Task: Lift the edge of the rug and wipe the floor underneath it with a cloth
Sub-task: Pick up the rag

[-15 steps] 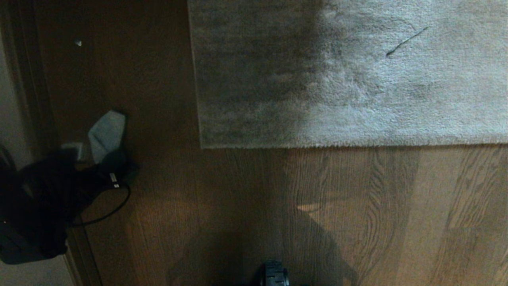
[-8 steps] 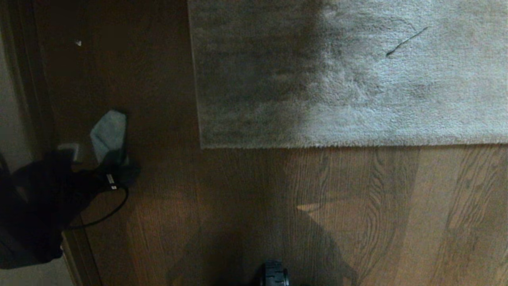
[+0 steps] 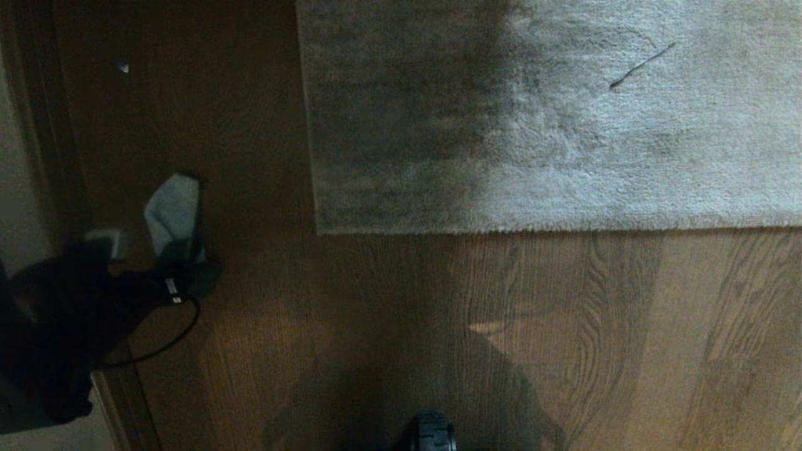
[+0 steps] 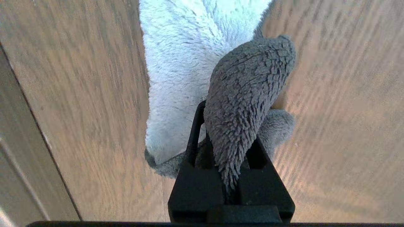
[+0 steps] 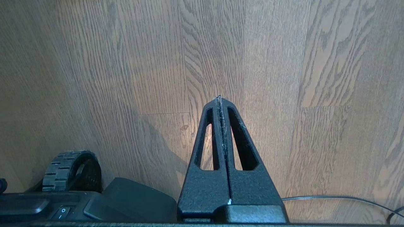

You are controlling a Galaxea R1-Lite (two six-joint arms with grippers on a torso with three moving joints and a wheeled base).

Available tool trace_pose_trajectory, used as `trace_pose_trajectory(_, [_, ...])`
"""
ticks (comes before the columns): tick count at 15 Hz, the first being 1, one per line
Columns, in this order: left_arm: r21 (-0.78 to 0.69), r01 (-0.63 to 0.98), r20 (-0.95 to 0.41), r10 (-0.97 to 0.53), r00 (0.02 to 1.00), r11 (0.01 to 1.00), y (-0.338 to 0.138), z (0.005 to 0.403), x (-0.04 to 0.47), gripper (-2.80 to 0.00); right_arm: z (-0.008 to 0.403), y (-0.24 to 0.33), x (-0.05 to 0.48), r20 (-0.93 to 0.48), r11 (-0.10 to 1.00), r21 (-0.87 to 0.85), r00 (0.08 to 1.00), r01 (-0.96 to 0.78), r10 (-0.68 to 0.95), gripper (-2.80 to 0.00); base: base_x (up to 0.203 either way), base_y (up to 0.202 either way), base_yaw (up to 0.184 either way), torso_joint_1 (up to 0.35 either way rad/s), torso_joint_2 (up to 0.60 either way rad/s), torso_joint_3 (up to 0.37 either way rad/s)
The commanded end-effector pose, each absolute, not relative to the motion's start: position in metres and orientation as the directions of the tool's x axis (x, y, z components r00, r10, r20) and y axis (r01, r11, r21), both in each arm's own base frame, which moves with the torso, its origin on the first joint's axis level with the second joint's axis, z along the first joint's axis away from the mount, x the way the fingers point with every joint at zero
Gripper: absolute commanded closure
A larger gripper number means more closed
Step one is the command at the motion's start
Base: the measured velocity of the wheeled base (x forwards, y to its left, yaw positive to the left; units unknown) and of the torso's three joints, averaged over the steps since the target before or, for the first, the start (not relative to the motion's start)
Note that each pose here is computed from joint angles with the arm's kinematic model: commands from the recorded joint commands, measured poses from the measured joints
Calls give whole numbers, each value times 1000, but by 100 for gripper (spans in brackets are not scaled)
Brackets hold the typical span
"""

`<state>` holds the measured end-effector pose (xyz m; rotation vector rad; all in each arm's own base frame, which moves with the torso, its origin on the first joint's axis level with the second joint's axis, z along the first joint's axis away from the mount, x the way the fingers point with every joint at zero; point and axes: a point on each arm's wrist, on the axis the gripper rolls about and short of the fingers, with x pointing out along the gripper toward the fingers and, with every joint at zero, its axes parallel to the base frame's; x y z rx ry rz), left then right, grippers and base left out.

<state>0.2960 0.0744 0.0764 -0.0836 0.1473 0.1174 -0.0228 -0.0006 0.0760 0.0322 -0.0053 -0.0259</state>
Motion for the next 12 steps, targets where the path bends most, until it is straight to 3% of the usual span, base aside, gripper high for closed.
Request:
trace_pose_trajectory(1, [-72, -119, -133, 109, 985, 990, 73, 82, 291, 0, 76, -1, -23, 6, 999, 32, 1000, 26, -26, 0, 0, 0, 0, 0, 0, 0])
trace_pose_trajectory(12, [-69, -82, -106, 74, 992, 994, 54, 102, 255, 0, 76, -1, -23, 6, 999, 32, 1000, 26, -26, 0, 0, 0, 0, 0, 0, 0])
